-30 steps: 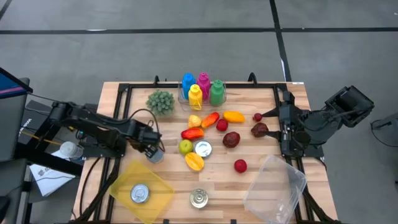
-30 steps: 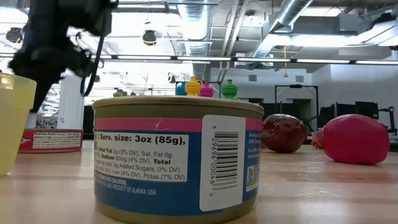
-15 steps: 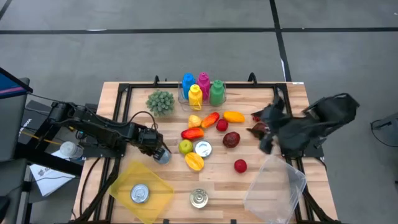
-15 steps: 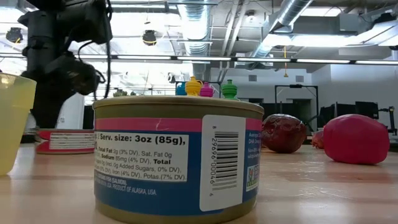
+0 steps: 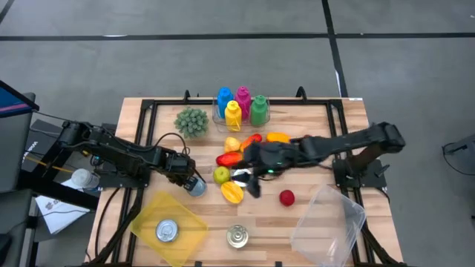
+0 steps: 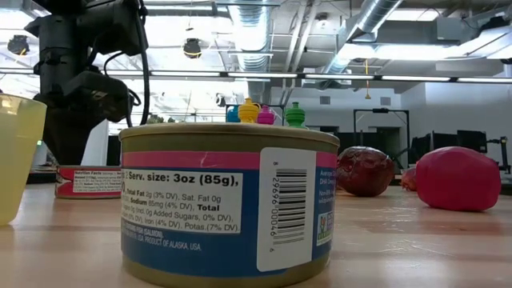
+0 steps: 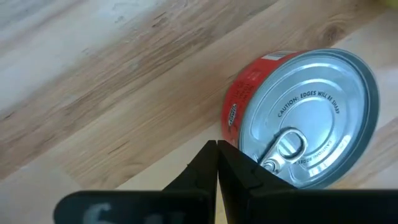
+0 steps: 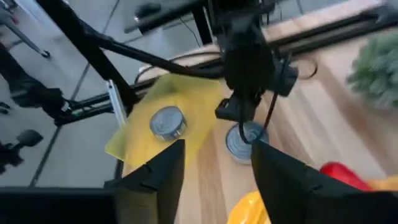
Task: Pick & Place Food Item
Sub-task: Put the red tuna can into the yellow bin
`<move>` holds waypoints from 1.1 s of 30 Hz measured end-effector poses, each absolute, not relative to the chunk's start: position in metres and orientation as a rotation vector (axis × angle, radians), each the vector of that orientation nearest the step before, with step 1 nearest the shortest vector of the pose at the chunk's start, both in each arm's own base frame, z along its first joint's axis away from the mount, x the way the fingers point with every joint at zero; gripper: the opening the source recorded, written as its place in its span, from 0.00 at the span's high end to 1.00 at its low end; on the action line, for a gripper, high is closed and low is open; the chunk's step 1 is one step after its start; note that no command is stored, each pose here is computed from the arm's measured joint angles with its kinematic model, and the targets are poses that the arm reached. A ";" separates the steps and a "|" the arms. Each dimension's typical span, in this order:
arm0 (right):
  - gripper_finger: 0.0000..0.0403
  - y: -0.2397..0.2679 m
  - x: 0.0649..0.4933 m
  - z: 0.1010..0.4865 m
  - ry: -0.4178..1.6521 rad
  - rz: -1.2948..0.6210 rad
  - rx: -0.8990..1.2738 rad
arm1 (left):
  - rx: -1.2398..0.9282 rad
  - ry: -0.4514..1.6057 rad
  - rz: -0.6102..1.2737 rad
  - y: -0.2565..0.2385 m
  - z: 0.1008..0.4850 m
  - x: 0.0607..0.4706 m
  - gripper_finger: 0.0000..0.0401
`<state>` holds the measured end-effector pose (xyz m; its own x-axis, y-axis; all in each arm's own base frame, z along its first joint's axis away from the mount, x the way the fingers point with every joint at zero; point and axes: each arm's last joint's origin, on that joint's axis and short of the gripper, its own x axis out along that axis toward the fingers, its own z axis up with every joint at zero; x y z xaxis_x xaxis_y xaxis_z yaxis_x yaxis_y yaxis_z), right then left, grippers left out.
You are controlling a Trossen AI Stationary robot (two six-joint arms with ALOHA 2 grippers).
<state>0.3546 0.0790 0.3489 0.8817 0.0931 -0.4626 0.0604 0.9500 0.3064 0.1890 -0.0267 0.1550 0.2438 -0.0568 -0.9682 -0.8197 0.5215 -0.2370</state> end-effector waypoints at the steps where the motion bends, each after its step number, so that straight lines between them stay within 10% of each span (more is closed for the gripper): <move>1: 0.59 0.078 0.363 0.341 0.517 0.017 0.327 | -0.893 1.229 0.625 -0.027 0.155 0.189 1.00; 12: 0.98 0.101 0.429 0.260 0.717 -0.007 0.325 | -0.825 1.244 0.569 -0.027 0.155 0.189 1.00; 33: 1.00 0.104 0.494 0.151 0.810 -0.200 0.369 | -0.734 1.231 0.478 -0.027 0.156 0.193 1.00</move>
<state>0.4936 0.1038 0.1512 0.6755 -0.0339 -0.7366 0.3130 0.9177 0.2448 0.1926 -0.0270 0.1561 0.2820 -0.0563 -0.9578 -0.6876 0.6843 -0.2427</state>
